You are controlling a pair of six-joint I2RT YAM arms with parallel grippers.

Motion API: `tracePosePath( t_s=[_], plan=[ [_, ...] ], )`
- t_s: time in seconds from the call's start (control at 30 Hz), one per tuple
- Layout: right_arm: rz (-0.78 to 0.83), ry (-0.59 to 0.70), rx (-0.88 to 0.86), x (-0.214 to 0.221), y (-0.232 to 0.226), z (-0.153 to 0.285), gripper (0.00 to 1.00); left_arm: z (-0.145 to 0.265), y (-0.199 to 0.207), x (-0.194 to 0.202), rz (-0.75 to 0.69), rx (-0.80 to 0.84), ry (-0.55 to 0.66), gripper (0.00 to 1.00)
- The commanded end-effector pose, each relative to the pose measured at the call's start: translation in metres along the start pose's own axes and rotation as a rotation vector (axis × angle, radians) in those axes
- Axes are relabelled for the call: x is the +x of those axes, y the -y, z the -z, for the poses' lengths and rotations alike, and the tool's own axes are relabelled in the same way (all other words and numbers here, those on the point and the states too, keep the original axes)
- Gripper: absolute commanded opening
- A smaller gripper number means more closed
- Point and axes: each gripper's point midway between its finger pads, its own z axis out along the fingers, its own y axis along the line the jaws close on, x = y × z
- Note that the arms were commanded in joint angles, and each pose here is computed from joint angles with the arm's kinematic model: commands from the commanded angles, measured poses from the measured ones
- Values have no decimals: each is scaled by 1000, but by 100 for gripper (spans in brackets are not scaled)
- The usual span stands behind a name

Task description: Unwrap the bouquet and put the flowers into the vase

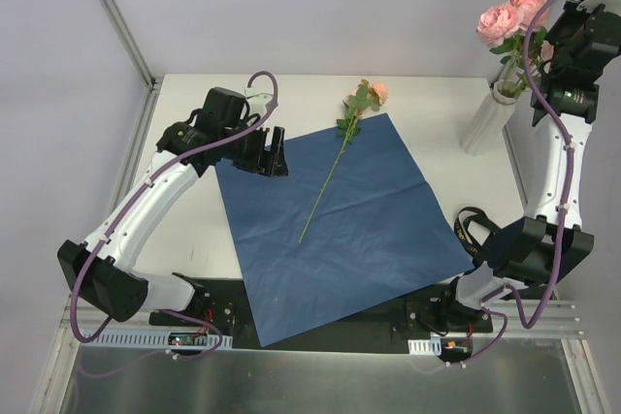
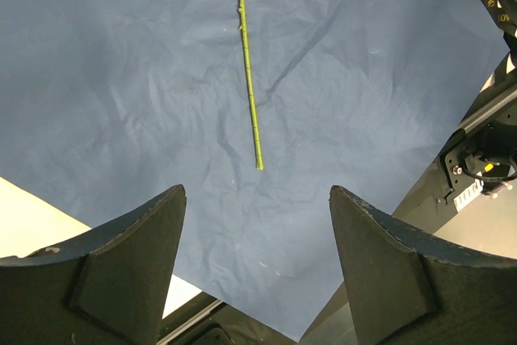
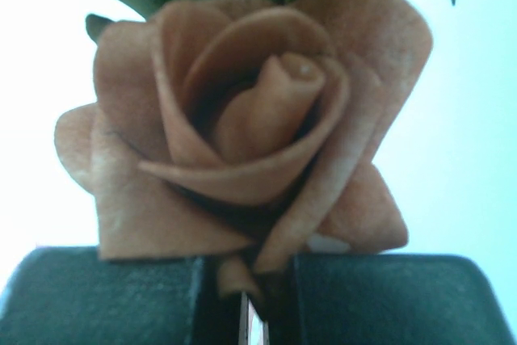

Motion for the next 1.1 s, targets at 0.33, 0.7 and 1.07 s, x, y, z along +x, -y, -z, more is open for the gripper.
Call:
tracePosePath(
  t_s=[0.33,0.7,1.07],
  plan=[
    [20,-68,-35,53,-4,-7,0,10,-6,-6,-7,-12,56,72],
    [15,-140,-26,92,-3,-1,0,8,-8,-11,-1,-8,56,71],
    [-32,-337,-38,157,-13,22,3,5,-3,-6,16,23,34,72]
  ],
)
